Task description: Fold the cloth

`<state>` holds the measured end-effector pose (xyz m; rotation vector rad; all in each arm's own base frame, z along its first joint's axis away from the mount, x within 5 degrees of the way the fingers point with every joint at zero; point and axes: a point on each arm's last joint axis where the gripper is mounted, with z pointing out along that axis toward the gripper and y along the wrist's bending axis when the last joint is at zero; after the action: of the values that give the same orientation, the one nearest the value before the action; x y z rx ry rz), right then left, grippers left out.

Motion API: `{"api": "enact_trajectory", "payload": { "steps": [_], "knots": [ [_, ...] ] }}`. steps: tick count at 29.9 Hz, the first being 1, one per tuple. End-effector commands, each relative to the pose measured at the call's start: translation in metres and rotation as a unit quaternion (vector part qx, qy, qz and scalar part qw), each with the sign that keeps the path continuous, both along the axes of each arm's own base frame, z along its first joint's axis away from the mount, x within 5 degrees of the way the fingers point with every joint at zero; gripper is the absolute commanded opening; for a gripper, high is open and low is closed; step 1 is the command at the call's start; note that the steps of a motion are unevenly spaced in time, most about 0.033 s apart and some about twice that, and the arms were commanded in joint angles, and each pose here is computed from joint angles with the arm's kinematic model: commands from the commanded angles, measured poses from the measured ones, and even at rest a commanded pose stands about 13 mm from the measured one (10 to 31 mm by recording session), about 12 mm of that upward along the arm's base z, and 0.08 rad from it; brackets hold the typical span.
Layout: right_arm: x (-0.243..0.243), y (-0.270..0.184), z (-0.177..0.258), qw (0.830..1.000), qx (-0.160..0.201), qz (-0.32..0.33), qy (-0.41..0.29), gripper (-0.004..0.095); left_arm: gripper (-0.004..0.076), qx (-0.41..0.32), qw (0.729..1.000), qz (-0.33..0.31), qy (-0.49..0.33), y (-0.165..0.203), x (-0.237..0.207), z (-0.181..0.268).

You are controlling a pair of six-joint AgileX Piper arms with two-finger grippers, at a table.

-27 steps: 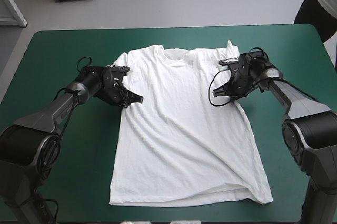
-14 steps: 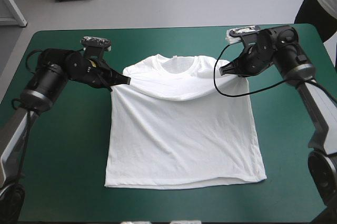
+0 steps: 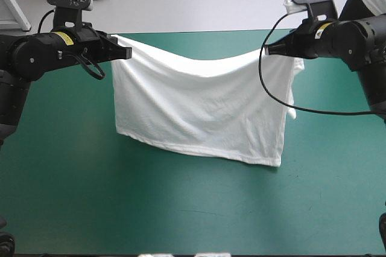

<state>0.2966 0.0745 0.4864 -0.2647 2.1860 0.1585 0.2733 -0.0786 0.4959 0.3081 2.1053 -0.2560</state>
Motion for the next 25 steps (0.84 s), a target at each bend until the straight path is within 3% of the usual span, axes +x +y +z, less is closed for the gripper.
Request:
{"api": "enact_trajectory", "payload": {
  "steps": [1,8,12,15,19,25],
  "knots": [
    [-0.001,-0.003,0.041,0.993,0.027,-0.008,-0.115,-0.0013,-0.0010,-0.042,0.993,0.003,-0.109,0.000,-0.008,0.033],
    [0.045,-0.012,0.060,0.980,0.045,-0.038,-0.189,-0.0014,-0.0010,-0.066,0.971,0.021,-0.227,-0.006,0.032,0.052],
    [0.073,-0.020,0.065,0.972,0.070,-0.047,-0.221,-0.0014,-0.0010,-0.080,0.967,0.029,-0.238,-0.008,0.068,0.054],
    [0.090,-0.024,0.059,0.970,0.090,-0.036,-0.221,-0.0014,-0.0010,-0.092,0.970,0.031,-0.224,-0.006,0.092,0.049],
    [0.099,-0.028,0.046,0.979,0.086,-0.024,-0.185,-0.0014,-0.0010,-0.094,0.976,0.030,-0.193,-0.004,0.103,0.039],
    [0.105,-0.030,0.013,0.992,0.085,-0.019,-0.092,-0.0014,-0.0010,-0.073,0.996,0.000,-0.042,-0.011,0.103,-0.005]
  ]
}}
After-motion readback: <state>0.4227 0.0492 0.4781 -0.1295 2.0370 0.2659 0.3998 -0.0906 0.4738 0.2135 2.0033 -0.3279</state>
